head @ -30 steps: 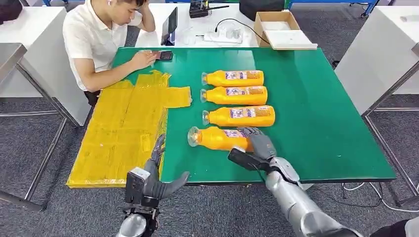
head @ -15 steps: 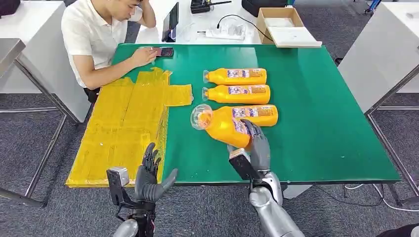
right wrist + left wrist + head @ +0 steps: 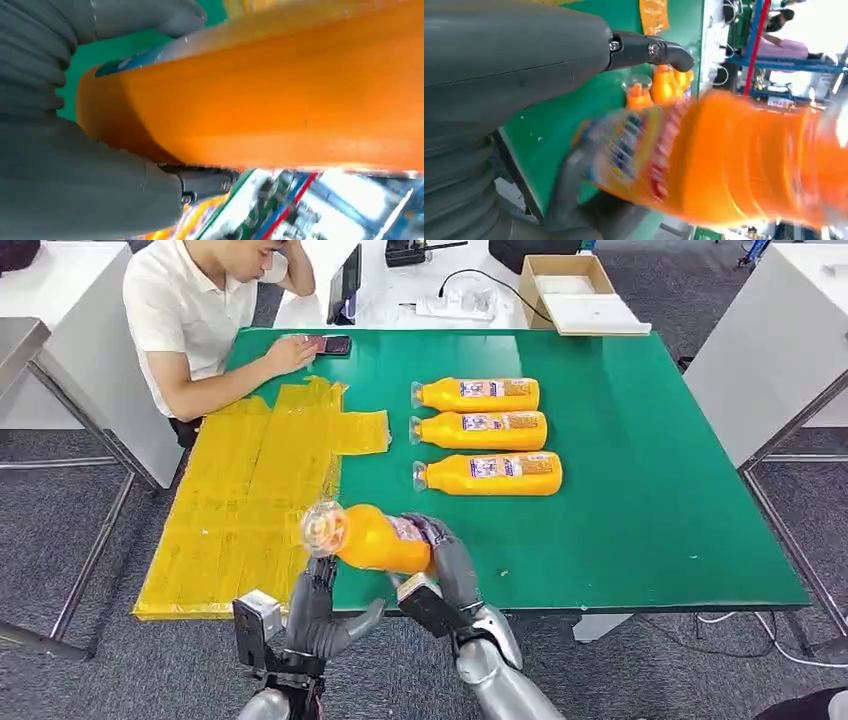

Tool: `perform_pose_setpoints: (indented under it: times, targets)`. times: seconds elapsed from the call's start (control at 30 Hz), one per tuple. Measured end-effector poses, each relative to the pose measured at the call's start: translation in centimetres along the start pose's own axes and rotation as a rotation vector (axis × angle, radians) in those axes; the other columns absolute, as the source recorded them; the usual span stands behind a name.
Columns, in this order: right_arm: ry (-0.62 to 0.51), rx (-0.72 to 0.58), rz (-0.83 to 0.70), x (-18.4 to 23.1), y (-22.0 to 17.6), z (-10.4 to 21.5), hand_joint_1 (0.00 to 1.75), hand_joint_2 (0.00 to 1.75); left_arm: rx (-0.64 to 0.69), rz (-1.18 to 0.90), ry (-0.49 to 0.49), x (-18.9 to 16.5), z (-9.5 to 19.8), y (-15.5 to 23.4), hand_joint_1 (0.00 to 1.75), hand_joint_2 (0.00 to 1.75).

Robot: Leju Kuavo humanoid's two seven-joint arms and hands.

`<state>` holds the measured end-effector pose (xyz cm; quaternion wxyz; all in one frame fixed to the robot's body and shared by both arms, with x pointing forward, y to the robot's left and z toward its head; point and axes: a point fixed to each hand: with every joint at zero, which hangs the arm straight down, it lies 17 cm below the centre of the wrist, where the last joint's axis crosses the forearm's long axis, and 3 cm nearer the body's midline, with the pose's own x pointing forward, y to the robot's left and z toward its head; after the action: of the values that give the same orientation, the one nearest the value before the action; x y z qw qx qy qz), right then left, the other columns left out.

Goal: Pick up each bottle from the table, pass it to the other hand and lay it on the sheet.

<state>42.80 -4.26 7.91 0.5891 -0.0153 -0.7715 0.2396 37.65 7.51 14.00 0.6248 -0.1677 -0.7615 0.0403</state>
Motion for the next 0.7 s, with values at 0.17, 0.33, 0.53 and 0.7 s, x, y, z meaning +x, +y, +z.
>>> perform_pose_setpoints:
  times: [0.17, 0.33, 0.53, 0.7]
  targets:
    - [-0.013, 0.082, -0.005, 1.1, 3.7, 0.4, 1.75, 1.75, -0.002, 0.0, -0.006, 0.2, -0.3, 0.0, 0.0, 1.75]
    - [-0.036, 0.145, 0.012, 2.1, 6.4, 0.9, 1.75, 1.75, 0.008, 0.022, 0.006, 0.2, -0.6, 0.2, 0.0, 1.75]
    - [-0.044, 0.176, 0.008, 2.9, 8.2, 1.2, 1.75, 1.75, 0.031, 0.043, 0.018, 0.0, -0.7, 0.9, 0.0, 1.75]
    - [-0.038, 0.187, 0.008, 2.8, 8.7, 1.2, 1.75, 1.75, 0.04, 0.052, 0.026, -0.2, -0.7, 1.3, 0.0, 1.75]
